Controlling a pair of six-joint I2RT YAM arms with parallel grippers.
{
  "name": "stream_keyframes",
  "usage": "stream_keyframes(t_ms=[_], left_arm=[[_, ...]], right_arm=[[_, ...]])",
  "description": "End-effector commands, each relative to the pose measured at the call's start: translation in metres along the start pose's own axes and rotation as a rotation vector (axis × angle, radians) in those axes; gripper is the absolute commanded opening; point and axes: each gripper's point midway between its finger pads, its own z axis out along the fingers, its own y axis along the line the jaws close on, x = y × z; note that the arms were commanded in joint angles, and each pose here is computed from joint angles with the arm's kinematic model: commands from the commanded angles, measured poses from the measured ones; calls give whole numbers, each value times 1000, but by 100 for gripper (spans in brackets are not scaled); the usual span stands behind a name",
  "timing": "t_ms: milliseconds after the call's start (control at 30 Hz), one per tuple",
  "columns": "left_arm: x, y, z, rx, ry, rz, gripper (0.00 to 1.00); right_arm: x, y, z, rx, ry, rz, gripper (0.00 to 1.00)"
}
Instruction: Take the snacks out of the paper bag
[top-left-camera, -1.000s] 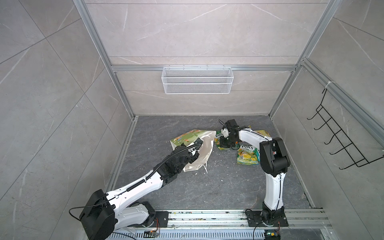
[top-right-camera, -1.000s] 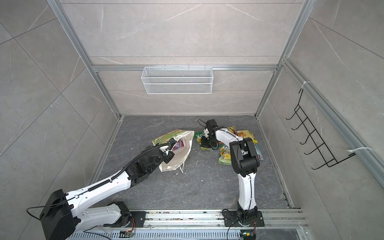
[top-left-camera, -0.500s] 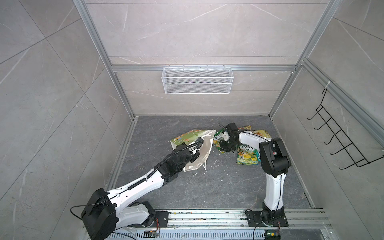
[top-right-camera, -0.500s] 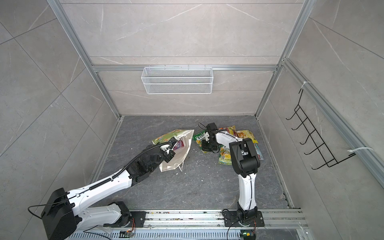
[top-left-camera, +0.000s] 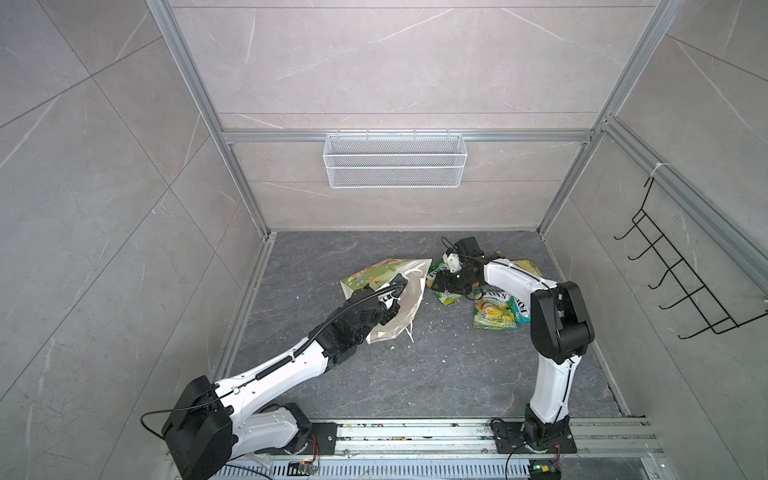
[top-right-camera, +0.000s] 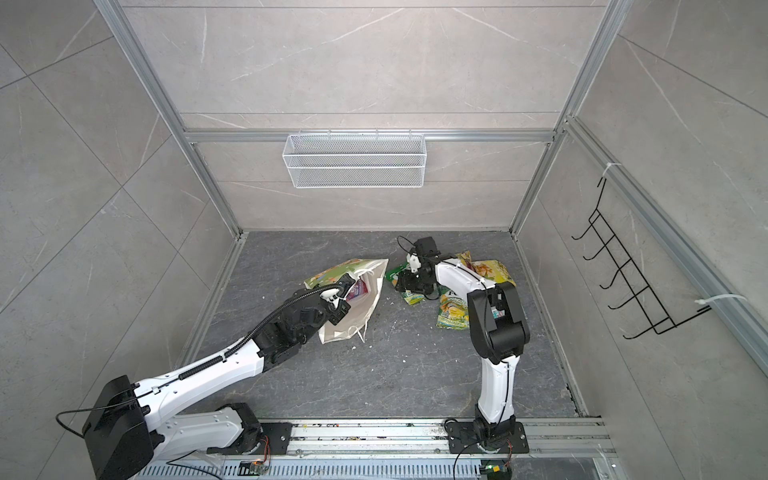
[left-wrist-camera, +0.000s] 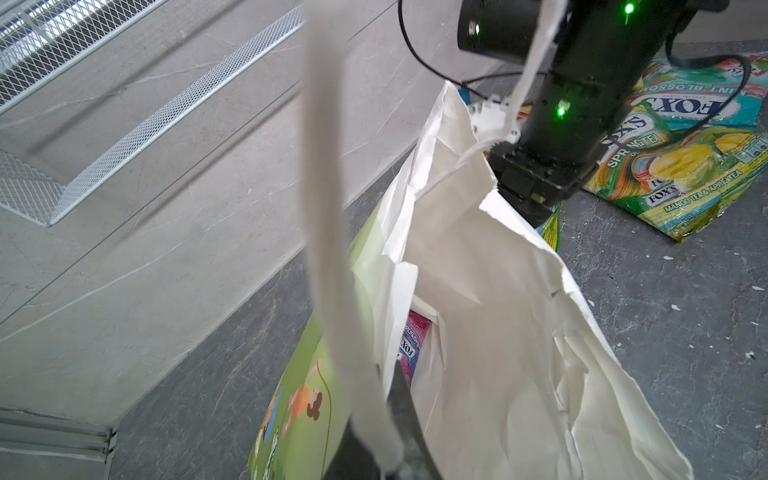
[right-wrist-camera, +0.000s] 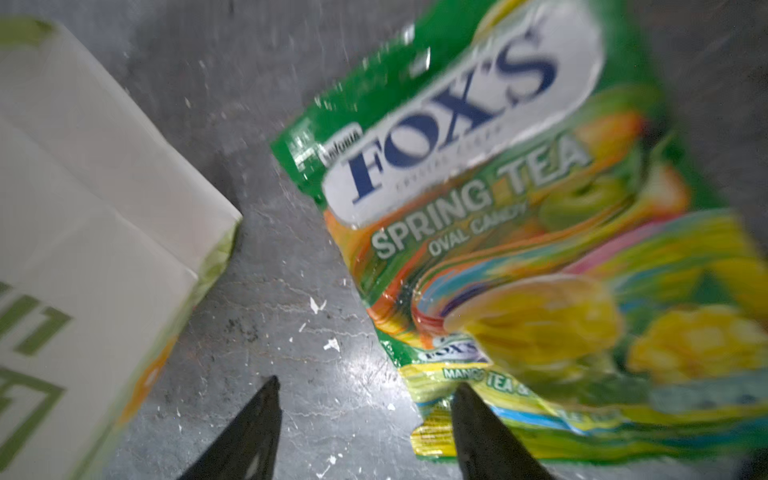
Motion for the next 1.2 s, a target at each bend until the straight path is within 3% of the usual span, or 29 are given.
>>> stream_keyframes(t_ms=[0,33,100,200,467,700,900,1167], left_arm=[[-26,9,-6,-10,-68,-14,0],[-26,9,-6,-10,-68,-12,0],[-27,10,-6,-10,-71,-12,0],[-28,10,-6,-12,-72,-8,0],[-26,9,-5,-7,-68,-9,0],[-27,8,-4,-3,-68,-11,0],[-26,8,-4,-5,-62,-7,0],[-25,8,-3,-5,-56,6,0]], right_arm=[[-26,-8,-27,128,-78,-84,74],[-28,-15,-28,173,-70,-97,76],[-30,-28,-24,248,-40,-124,90],[-29,-40,-16,319,22,-159,99],[-20,-33,14,288,124,-305,99],[-24,-43,42,314,178,-335,99],[-39,-48,53,349,125,-241,91],[-46,-60,73,421,119,-1,83]])
